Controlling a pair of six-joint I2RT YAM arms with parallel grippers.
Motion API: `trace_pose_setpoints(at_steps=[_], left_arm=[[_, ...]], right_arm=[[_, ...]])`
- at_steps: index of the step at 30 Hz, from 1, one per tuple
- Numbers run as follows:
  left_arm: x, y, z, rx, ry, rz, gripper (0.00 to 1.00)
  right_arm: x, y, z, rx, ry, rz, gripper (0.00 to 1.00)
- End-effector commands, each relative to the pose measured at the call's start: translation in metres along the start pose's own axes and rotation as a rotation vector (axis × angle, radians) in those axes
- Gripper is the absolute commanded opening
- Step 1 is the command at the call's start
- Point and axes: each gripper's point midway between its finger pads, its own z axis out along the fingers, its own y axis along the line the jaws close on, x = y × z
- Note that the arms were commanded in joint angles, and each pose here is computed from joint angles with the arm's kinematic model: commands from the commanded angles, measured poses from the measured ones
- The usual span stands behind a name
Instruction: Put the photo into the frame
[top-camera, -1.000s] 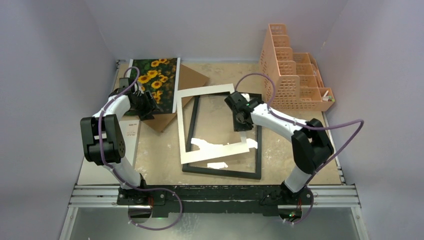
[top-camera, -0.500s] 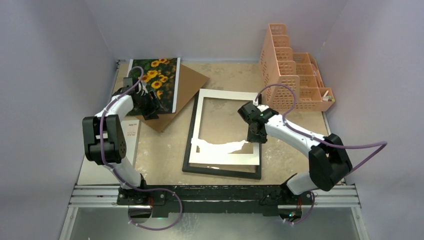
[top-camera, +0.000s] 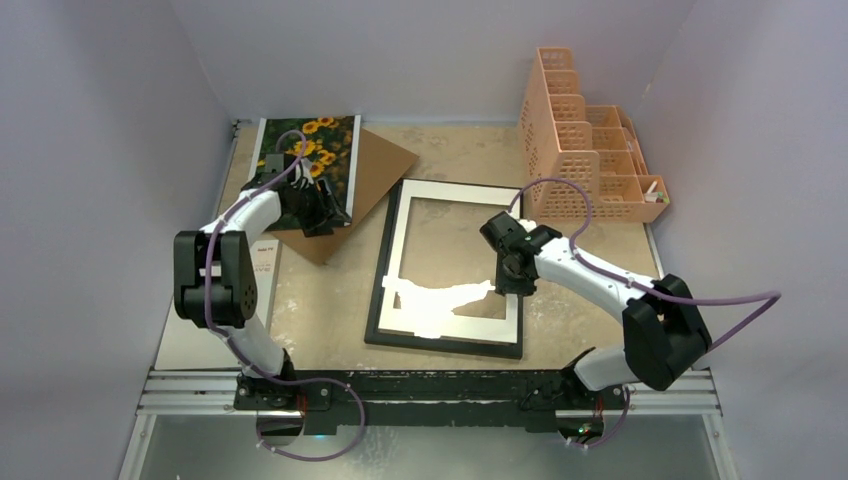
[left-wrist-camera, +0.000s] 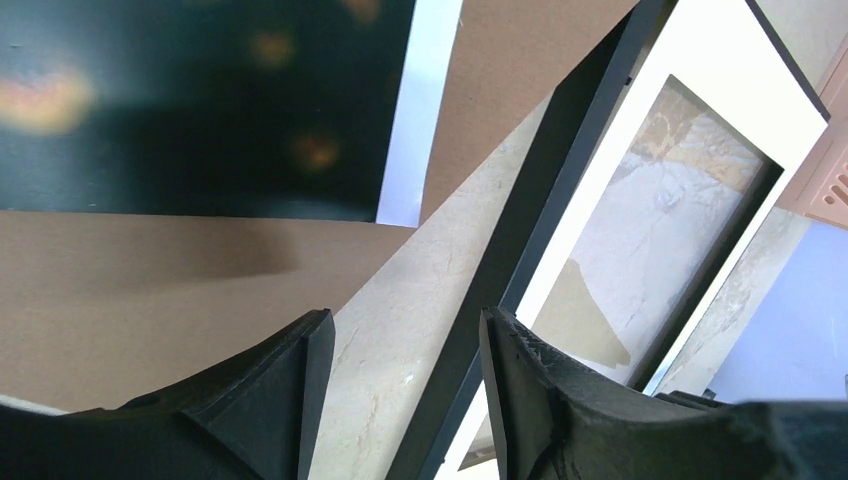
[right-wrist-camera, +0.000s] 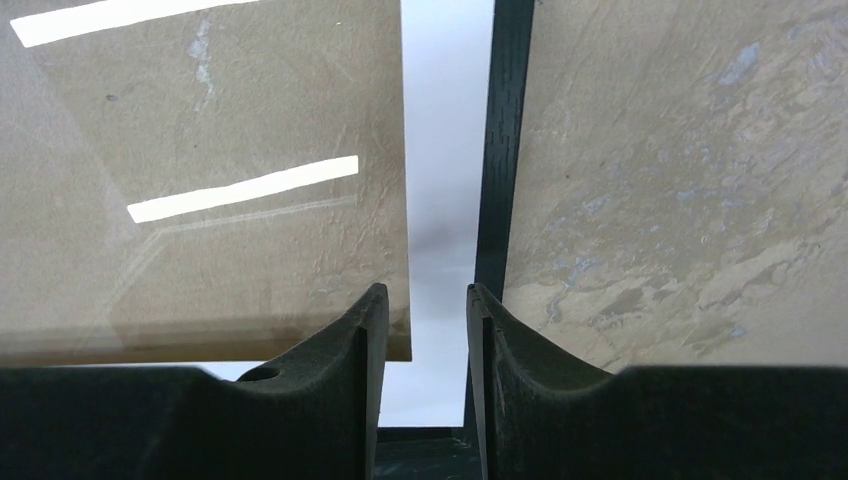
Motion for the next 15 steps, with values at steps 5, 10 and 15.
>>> trace_pose_setpoints(at_steps=[5,10,15], left_arm=[[0.002,-0.026,0.006,0.058,-0.011,0.044,0.57],[0.009,-0.04,0.01,0.095,-0.002,0.081,0.58],[0.018,-0.048,0.013,0.115,0.013,0.105,0.58]], right_arm=[[-0.008,0.002,-0.01,-0.026,-0.019,-0.048,0.38],[-0.027,0.02,-0.01,-0.07,-0.062,-0.022,0.43],[-0.051,0.068,-0.018,-0.287,-0.131,-0.101,0.44]])
